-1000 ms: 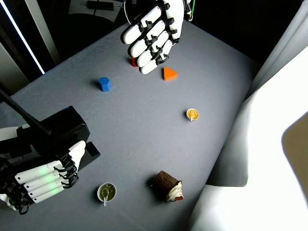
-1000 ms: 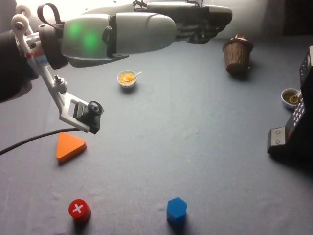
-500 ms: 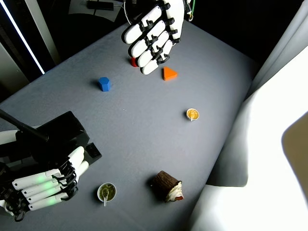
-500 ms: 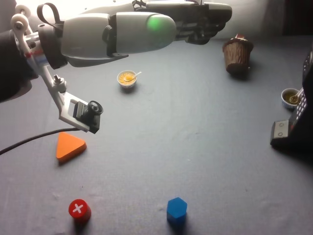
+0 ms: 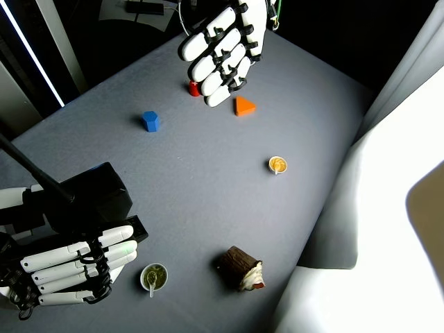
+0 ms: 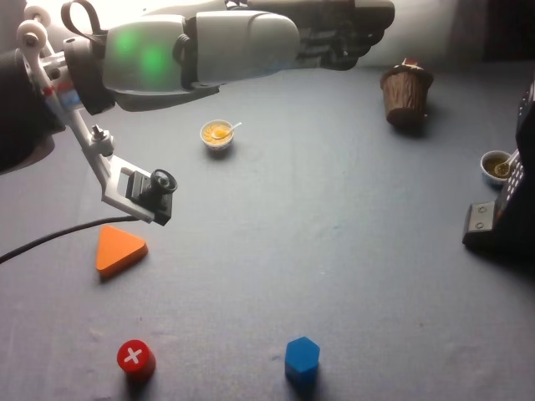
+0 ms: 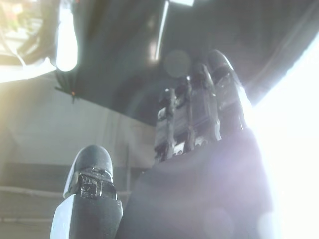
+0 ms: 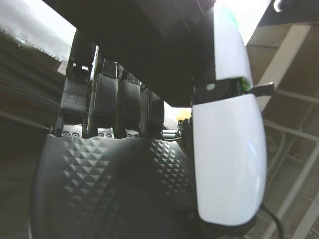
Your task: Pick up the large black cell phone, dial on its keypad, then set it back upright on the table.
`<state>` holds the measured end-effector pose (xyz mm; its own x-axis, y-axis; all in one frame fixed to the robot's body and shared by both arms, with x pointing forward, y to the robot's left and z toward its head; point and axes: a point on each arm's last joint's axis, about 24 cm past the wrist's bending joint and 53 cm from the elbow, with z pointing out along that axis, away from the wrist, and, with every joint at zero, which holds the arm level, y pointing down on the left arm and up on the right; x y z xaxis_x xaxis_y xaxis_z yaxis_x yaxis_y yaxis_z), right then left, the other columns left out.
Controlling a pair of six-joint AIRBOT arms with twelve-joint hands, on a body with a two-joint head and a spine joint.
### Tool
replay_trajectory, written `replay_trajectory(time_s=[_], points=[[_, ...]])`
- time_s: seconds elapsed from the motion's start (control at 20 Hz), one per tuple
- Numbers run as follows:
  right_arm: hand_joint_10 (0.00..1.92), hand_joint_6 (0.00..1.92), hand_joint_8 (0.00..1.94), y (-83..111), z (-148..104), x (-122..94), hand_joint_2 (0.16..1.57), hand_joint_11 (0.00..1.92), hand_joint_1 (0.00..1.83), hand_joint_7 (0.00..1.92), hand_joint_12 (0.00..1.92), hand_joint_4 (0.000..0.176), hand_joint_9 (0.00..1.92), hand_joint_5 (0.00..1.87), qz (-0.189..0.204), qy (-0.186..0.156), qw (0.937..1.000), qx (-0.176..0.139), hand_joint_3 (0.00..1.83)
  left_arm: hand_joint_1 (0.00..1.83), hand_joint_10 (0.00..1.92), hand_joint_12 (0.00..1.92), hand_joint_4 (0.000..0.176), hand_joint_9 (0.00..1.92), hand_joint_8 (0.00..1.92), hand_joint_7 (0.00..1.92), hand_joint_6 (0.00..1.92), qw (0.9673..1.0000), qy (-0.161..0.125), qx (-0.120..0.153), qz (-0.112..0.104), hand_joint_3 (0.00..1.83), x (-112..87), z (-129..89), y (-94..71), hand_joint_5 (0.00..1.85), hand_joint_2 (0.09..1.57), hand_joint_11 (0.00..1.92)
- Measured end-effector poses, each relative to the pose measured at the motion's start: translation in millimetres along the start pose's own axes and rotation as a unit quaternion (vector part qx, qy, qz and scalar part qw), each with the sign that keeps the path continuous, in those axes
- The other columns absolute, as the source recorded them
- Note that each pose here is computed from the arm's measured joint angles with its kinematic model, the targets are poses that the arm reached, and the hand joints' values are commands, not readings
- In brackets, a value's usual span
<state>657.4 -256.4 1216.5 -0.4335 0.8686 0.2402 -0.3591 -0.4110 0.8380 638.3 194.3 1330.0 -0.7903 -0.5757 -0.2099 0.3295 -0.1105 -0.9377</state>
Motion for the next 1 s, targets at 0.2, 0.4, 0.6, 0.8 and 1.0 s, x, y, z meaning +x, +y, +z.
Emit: replay_trajectory(time_s=[0.2, 0.4, 0.6, 0.8, 1.0], points=[[0.00, 0.00, 0.00, 2.3, 0.2, -1.0, 1.00, 0.00, 0.61, 0.00, 0.00, 0.058, 0.00, 0.00, 0.000, -0.001, 1.0000, -0.005, 0.00, 0.00, 0.00, 0.46, 0.026, 0.14, 0.00, 0.17, 0.00, 1.0000, -0.001, 0.000, -0.003, 0.00, -0.6, 0.0, -0.1, 0.16, 1.24, 0.00], [0.00, 0.00, 0.00, 3.9, 0.3, -1.5, 0.93, 0.00, 0.44, 0.00, 0.00, 0.073, 0.00, 0.00, 0.001, -0.002, 1.0000, -0.008, 0.00, 0.00, 0.00, 0.45, 0.025, 0.14, 0.00, 0.18, 0.00, 1.0000, -0.002, -0.001, -0.003, 0.00, -1.2, -0.1, 0.3, 0.15, 1.23, 0.00], [0.00, 0.00, 0.00, 4.0, 0.3, -1.4, 0.88, 0.00, 0.15, 0.00, 0.00, 0.103, 0.00, 0.00, 0.001, -0.002, 1.0000, -0.008, 0.00, 0.00, 0.00, 0.48, 0.027, 0.15, 0.00, 0.19, 0.01, 1.0000, -0.003, -0.001, -0.003, 0.00, -1.8, -0.2, 0.5, 0.17, 1.24, 0.00], [0.00, 0.00, 0.00, 11.5, -1.2, 1.2, 0.86, 0.00, 0.00, 0.00, 0.00, 0.084, 0.00, 0.00, 0.005, -0.003, 1.0000, -0.006, 0.00, 0.00, 0.00, 0.46, 0.031, 0.14, 0.00, 0.16, 0.00, 1.0000, -0.004, -0.002, -0.003, 0.00, -2.0, -0.2, 0.7, 0.16, 1.25, 0.00], [0.00, 0.00, 0.00, 28.0, -5.9, -3.2, 0.87, 0.00, 0.00, 0.00, 0.00, 0.083, 0.00, 0.00, -0.015, 0.001, 0.9999, -0.003, 0.00, 0.00, 0.00, 0.42, 0.032, 0.11, 0.00, 0.14, 0.00, 1.0000, -0.004, -0.003, -0.003, 0.00, -2.2, -0.1, 1.3, 0.16, 1.25, 0.00]])
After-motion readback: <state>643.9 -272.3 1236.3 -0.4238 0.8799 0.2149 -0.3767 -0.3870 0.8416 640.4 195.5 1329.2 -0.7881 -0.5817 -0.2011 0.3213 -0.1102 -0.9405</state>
